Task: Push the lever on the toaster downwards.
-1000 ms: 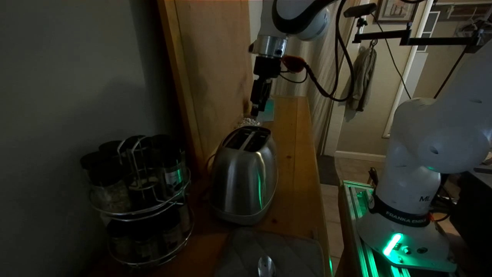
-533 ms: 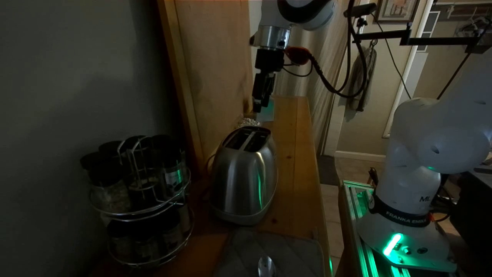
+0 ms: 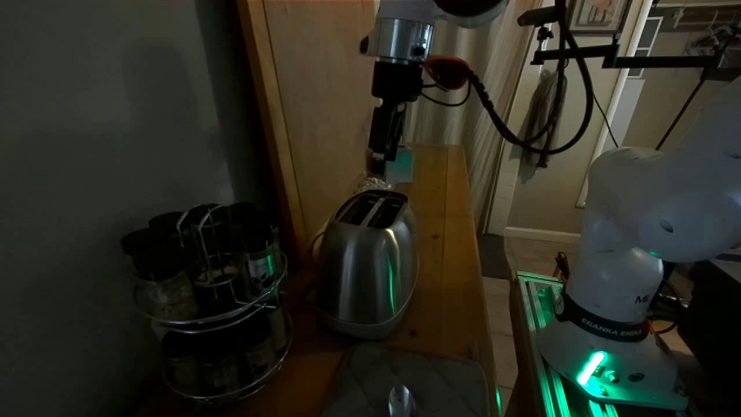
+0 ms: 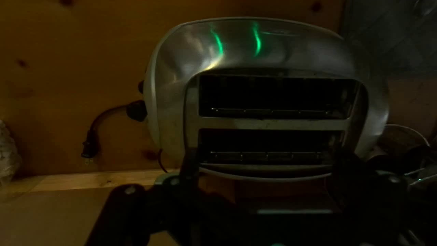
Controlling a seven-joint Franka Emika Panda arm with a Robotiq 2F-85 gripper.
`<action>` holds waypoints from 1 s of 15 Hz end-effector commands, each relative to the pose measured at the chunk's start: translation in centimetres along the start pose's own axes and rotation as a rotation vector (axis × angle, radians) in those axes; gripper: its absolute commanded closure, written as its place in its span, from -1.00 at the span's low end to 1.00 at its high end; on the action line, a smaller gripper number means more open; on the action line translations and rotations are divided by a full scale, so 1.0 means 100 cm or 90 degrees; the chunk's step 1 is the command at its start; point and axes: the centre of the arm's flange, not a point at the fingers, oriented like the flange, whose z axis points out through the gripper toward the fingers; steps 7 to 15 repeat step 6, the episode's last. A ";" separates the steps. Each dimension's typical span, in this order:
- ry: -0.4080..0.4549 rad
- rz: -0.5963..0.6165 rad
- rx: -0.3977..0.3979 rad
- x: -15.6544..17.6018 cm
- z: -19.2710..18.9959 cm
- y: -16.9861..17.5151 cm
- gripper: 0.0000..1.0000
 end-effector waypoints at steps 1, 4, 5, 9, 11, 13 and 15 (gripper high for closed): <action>0.000 -0.001 -0.002 0.000 0.000 -0.006 -1.00; -0.001 -0.001 -0.004 0.000 0.000 -0.009 -1.00; -0.001 -0.001 -0.004 0.000 0.000 -0.009 -1.00; -0.001 -0.001 -0.004 0.000 0.000 -0.009 -1.00; -0.001 -0.001 -0.004 0.000 0.000 -0.009 -1.00; -0.001 -0.001 -0.004 0.000 0.000 -0.009 -1.00; -0.001 -0.001 -0.004 0.000 0.000 -0.009 -1.00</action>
